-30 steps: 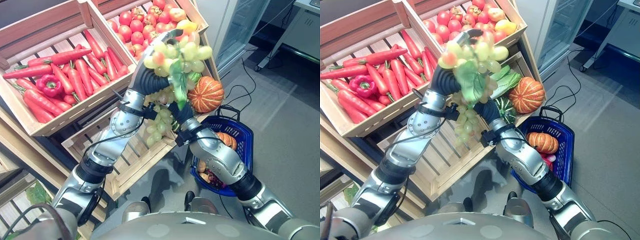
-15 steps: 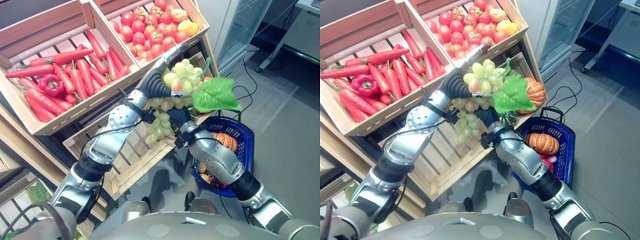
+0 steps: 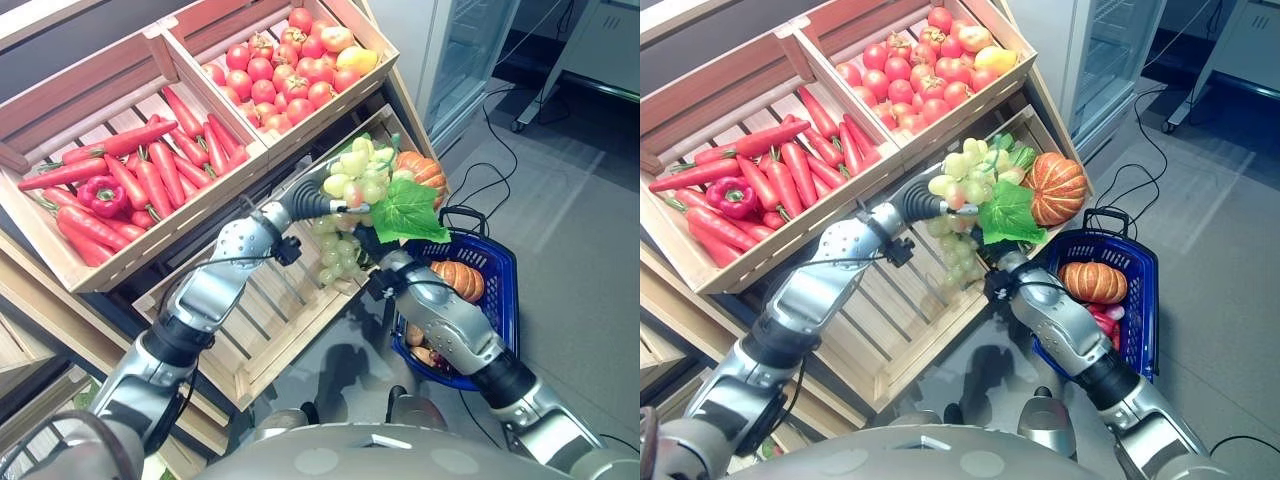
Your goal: Pick up fruits and vegetables into the basket
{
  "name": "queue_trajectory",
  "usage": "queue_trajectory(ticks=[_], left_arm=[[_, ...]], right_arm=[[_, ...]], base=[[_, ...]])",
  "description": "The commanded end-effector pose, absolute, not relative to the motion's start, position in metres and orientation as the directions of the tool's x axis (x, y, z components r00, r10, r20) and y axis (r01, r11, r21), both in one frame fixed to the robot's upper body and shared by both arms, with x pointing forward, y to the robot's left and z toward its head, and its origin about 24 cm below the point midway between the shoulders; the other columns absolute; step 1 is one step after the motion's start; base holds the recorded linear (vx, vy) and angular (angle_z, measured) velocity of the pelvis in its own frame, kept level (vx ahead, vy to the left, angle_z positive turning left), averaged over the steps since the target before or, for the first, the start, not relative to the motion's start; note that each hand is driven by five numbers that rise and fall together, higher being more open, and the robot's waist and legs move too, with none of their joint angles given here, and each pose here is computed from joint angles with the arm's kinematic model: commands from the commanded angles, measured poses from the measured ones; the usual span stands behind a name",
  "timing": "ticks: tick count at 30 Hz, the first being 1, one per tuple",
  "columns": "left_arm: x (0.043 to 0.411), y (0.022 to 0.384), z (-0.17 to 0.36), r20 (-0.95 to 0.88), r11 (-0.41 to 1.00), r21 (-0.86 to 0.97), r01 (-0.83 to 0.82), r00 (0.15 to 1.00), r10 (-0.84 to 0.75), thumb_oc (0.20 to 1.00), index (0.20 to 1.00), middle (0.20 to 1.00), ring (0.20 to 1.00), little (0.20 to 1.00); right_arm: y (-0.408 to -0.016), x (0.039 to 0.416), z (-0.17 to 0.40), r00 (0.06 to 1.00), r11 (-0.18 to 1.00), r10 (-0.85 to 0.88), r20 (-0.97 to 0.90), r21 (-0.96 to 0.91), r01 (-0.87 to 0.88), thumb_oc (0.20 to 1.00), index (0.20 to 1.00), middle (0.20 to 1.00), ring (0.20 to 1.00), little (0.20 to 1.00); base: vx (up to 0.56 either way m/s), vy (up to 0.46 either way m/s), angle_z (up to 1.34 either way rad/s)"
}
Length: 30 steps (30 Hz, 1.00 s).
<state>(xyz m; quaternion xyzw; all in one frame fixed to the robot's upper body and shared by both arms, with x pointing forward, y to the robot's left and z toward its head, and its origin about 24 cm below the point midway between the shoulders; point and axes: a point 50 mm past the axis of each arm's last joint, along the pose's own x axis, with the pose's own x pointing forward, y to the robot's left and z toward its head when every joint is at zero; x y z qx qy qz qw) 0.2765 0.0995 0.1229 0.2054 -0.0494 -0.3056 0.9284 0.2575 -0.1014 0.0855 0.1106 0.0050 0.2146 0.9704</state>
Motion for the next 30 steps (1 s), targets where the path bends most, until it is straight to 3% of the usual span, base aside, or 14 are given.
queue_trajectory(ticks=[1, 4, 6, 8, 11, 15, 20, 26, 30], left_arm=[[0.276, 0.127, 0.093, -0.145, 0.793, 0.296, 0.533, 0.846, -0.514, 1.0, 1.0, 1.0, 1.0, 1.0], [0.269, 0.137, 0.082, -0.124, 0.869, 0.1, 0.485, 0.872, -0.473, 1.0, 1.0, 1.0, 1.0, 1.0], [0.264, 0.139, 0.077, -0.112, 0.869, -0.001, 0.494, 0.864, -0.491, 1.0, 1.0, 1.0, 1.0, 1.0], [0.255, 0.137, 0.074, -0.049, 0.833, -0.215, 0.51, 0.846, -0.531, 1.0, 1.0, 1.0, 1.0, 1.0], [0.244, 0.128, 0.076, 0.11, 0.685, -0.468, 0.558, 0.806, -0.581, 1.0, 1.0, 1.0, 1.0, 1.0], [0.232, 0.119, 0.079, 0.316, 0.466, -0.647, 0.604, 0.768, -0.557, 1.0, 1.0, 1.0, 1.0, 1.0], [0.225, 0.118, 0.073, 0.441, 0.359, -0.672, 0.648, 0.739, -0.509, 1.0, 1.0, 1.0, 1.0, 1.0], [0.225, 0.119, 0.057, 0.385, 0.421, -0.641, 0.641, 0.744, -0.547, 1.0, 1.0, 1.0, 1.0, 1.0], [0.22, 0.114, 0.039, 0.314, 0.383, -0.676, 0.63, 0.716, -0.623, 1.0, 1.0, 1.0, 1.0, 1.0]], right_arm=[[-0.107, 0.247, 0.192, 0.727, 0.798, 0.317, 0.609, 0.242, -0.551, 0.2, 0.2, 0.2, 0.2, 0.2], [-0.124, 0.247, 0.186, 0.751, 0.832, 0.272, 0.602, 0.244, -0.498, 0.2, 0.2, 0.2, 0.2, 0.2], [-0.132, 0.246, 0.183, 0.762, 0.848, 0.246, 0.599, 0.248, -0.469, 0.2, 0.2, 0.2, 0.2, 0.2], [-0.144, 0.246, 0.18, 0.78, 0.873, 0.199, 0.594, 0.255, -0.417, 0.2, 0.2, 0.2, 0.2, 0.2], [-0.157, 0.245, 0.172, 0.799, 0.895, 0.138, 0.585, 0.272, -0.353, 0.2, 0.2, 0.2, 0.2, 0.2], [-0.171, 0.245, 0.162, 0.818, 0.906, 0.069, 0.571, 0.306, -0.291, 0.2, 0.2, 0.2, 0.2, 0.2], [-0.187, 0.249, 0.147, 0.848, 0.916, -0.004, 0.53, 0.342, -0.209, 0.2, 0.2, 0.2, 0.2, 0.2], [-0.21, 0.258, 0.14, 0.869, 0.929, -0.08, 0.488, 0.353, -0.113, 0.2, 0.2, 0.2, 0.2, 0.2], [-0.234, 0.267, 0.138, 0.864, 0.919, -0.164, 0.475, 0.393, -0.041, 0.2, 0.2, 0.2, 0.2, 0.2]], base=[[-0.03, -0.016, -0.04], [-0.02, -0.011, -0.05], [-0.02, -0.005, -0.01], [-0.04, -0.007, -0.02], [-0.05, -0.007, 0.0], [-0.06, -0.019, -0.02], [-0.06, -0.027, -0.05], [-0.1, -0.002, -0.02], [-0.19, -0.012, 0.01]])
